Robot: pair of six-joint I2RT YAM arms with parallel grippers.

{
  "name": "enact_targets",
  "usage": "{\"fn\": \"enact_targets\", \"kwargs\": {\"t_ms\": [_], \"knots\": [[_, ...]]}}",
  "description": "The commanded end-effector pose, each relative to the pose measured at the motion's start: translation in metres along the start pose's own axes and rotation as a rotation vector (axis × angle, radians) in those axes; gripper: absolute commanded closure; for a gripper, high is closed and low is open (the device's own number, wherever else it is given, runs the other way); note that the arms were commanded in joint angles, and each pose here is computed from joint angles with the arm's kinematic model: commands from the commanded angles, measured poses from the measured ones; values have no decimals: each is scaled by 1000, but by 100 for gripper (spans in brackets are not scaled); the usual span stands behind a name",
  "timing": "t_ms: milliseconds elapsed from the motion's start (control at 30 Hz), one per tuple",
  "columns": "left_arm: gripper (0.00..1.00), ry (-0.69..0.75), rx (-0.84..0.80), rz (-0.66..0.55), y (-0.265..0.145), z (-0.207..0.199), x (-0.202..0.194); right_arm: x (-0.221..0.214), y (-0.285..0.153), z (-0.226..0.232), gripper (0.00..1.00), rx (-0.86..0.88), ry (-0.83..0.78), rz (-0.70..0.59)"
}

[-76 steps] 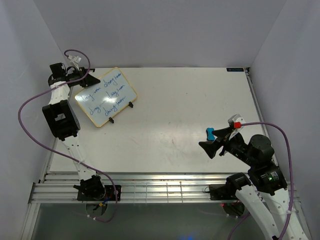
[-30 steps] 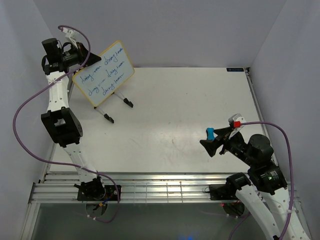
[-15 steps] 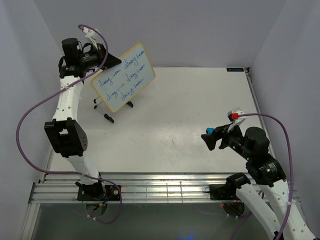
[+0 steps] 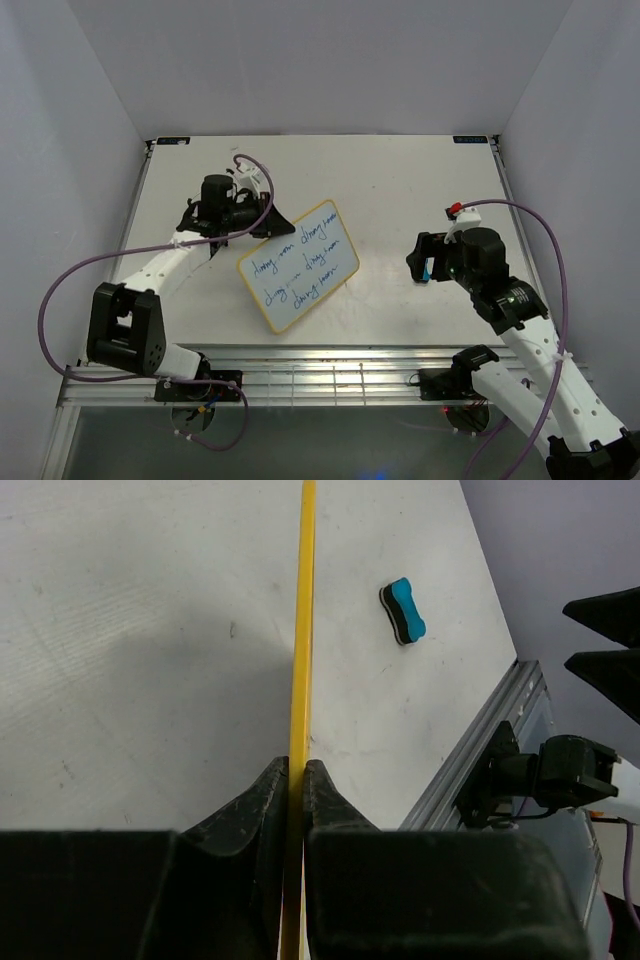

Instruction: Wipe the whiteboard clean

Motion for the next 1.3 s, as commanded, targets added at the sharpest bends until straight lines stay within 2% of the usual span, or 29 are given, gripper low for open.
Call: {"fn": "enact_targets", "kwargs": {"t_ms": [0,167,400,500,700,867,967,1000,1033,1067,1133,1200,1267], "knots": [[100,121,61,-178,-20,-25,24,4,7,-11,10,-116,23,-23],[100,221,165,-128,-25,-24,5,-8,17,-19,10,-181,28,39],[100,371,245,-164,-45,-35,-6,-26,37,-32,10,-259,2,159],[100,415,229,-132,-42,-41,-15,-21,40,-31,10,-237,7,170],[100,456,310,-11,-35,-43,-21,-11,41,-29,10,-234,-4,176],[91,477,362,21,-35,-40,-25,-11,39,-30,10,-237,-13,168],[96,484,358,21,-35,-42,-25,-11,36,-31,10,-243,-20,158],[95,480,357,28,-33,-41,-26,-10,35,-32,10,-245,-22,151],[88,479,350,33,-32,-42,-27,-9,34,-31,10,-243,-24,146],[86,472,343,36,-31,-42,-28,-8,33,-32,10,-243,-25,142],[84,468,331,45,-30,-43,-29,-9,33,-32,10,-247,-25,140],[79,464,320,52,-29,-43,-31,-9,33,-33,10,-249,-28,138],[79,464,312,54,-28,-43,-31,-9,32,-33,10,-250,-29,135]]}}
Point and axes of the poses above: each gripper's point midway between its finger pads, its own y axis out along the fingers, its own z axis along the line the jaws close on, x = y × z, the point moved 6 cm from there along -y, back along the fingers, and after that the axes turned 4 degrees about y, right-handed, at the moved point
